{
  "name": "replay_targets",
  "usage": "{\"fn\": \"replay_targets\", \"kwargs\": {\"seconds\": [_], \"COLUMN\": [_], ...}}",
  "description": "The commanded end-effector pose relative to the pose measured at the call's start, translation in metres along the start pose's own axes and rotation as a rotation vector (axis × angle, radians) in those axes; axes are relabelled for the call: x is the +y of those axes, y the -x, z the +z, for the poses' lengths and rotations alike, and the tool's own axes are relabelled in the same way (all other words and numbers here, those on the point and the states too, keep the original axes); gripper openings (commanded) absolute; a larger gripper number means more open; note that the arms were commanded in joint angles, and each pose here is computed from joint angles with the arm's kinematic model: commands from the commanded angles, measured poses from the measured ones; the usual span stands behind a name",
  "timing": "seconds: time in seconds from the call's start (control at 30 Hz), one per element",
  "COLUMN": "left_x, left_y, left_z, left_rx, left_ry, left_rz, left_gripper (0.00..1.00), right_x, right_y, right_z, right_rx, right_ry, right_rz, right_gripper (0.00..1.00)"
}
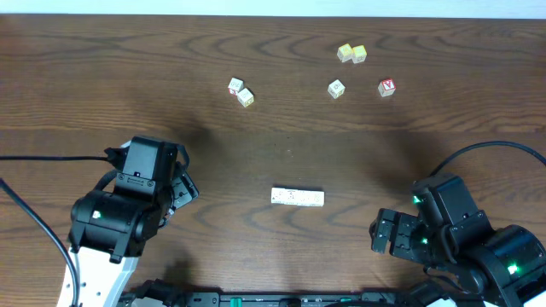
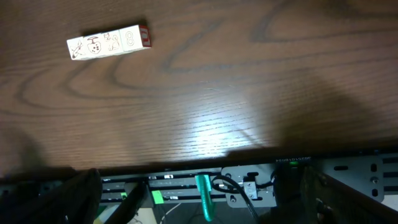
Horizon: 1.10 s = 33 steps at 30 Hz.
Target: Lift 4 blocks
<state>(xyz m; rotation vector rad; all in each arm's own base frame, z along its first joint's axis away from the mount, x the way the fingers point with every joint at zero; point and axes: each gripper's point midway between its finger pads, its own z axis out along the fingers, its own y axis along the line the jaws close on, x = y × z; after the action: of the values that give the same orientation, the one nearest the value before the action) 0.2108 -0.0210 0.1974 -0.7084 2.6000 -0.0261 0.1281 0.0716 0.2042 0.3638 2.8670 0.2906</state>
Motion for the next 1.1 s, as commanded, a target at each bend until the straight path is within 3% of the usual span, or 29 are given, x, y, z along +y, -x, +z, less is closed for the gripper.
{"fn": "replay_targets", "kwargs": {"seconds": [0.0,0.2,0.3,0.57,0.77,1.07], "left_x": [0.002,0.002,0.002,0.002,0.002,0.002], "left_y": [0.004,0.004,0.004,0.004,0.004,0.004], "left_z": [-0.002,-0.002,-0.002,-0.002,-0.002,-0.002], "left_rx": [-0.015,-0.015,-0.015,-0.015,-0.015,-0.015], "left_ry": [0.011,0.011,0.011,0.011,0.011,0.011], "left_rz": [-0.011,-0.011,-0.011,-0.011,-0.01,-0.011], "left_gripper": [0.76,0.76,0.77,0.77,0.77,0.77], "right_x": [0.0,-0.004,0.0,0.027,0.01,-0.007], "right_y": [-0.002,-0.003,0.014,0.07,0.085,0.1], "right_z": [0.002,0.002,0.005,0.013,0.022,0.03], "right_rx": [0.011,0.009,-0.076,-0.573,-0.934,-1.149], "right_ry": [-0.001,-0.021,-0.002,0.31,0.375,0.367], "right_rz": [0.008,-0.026,-0.045,-0.318,-0.314,-0.282], "right_gripper": [0.99,0.99,0.99,0.99,0.99,0.99]}}
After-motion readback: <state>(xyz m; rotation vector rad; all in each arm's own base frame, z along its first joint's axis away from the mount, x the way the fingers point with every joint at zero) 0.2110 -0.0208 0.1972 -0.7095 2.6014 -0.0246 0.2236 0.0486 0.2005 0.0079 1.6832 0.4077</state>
